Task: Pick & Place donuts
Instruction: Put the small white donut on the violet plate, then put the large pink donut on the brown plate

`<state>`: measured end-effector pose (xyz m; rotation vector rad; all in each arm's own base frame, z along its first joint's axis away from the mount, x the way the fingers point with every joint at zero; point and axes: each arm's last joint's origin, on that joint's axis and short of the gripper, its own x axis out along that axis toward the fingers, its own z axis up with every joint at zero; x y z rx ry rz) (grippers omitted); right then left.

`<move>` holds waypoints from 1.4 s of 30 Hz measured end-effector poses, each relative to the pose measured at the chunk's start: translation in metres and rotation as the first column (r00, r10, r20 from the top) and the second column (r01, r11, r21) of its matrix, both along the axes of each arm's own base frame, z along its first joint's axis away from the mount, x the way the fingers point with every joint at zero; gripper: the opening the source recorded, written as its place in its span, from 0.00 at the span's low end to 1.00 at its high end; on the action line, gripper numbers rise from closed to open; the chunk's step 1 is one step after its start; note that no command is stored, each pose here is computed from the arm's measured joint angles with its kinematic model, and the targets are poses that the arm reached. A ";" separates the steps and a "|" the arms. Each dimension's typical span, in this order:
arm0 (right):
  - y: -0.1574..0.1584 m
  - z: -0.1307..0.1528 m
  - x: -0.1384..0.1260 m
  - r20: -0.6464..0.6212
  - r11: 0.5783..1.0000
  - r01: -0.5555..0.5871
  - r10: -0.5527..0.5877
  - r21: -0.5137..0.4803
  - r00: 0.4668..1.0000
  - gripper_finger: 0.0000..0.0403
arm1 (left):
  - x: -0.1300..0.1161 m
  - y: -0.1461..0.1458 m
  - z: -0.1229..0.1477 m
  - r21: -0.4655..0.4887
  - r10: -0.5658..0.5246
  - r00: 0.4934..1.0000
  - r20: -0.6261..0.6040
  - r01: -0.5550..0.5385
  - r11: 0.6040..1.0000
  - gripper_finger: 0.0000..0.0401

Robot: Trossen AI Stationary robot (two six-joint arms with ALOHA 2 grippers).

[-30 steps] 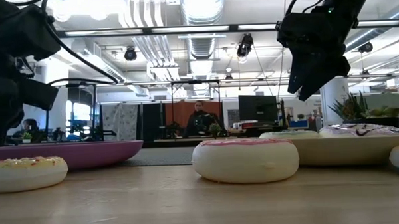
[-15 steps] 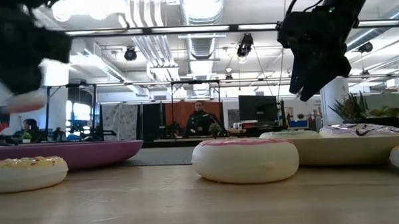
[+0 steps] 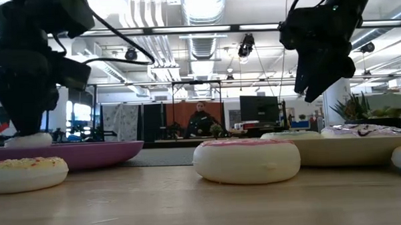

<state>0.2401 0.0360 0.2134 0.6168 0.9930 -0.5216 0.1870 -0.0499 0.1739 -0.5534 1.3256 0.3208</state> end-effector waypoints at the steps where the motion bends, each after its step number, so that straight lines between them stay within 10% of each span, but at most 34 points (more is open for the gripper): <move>1: 0.000 0.000 0.000 -0.001 1.000 -0.009 0.009 -0.001 1.000 0.57 | 0.000 0.000 0.001 0.001 0.000 1.000 -0.003 0.000 1.000 0.13; 9: 0.004 0.002 0.004 0.025 0.989 -0.148 0.149 -0.029 0.989 0.66 | -0.002 -0.002 0.027 0.005 -0.021 1.000 -0.011 0.021 1.000 0.41; 21: 0.007 0.007 0.011 0.077 0.926 -0.350 0.362 -0.139 0.929 0.69 | -0.004 -0.006 0.029 -0.054 0.070 0.997 -0.041 -0.072 0.996 0.45; 30: 0.034 -0.003 0.051 0.308 0.753 -0.622 0.657 -0.215 0.688 0.66 | 0.014 -0.030 0.085 0.175 -0.109 0.960 0.259 0.064 0.983 0.45; 35: 0.048 -0.020 0.094 0.253 0.770 -0.623 0.635 -0.137 0.730 0.65 | 0.014 -0.028 0.082 0.216 -0.155 0.957 0.246 0.102 0.971 0.45; 42: 0.076 -0.022 0.129 -0.021 0.667 -0.728 0.735 -0.156 0.678 0.64 | 0.028 -0.033 0.065 0.267 -0.235 0.896 0.377 0.138 0.954 0.45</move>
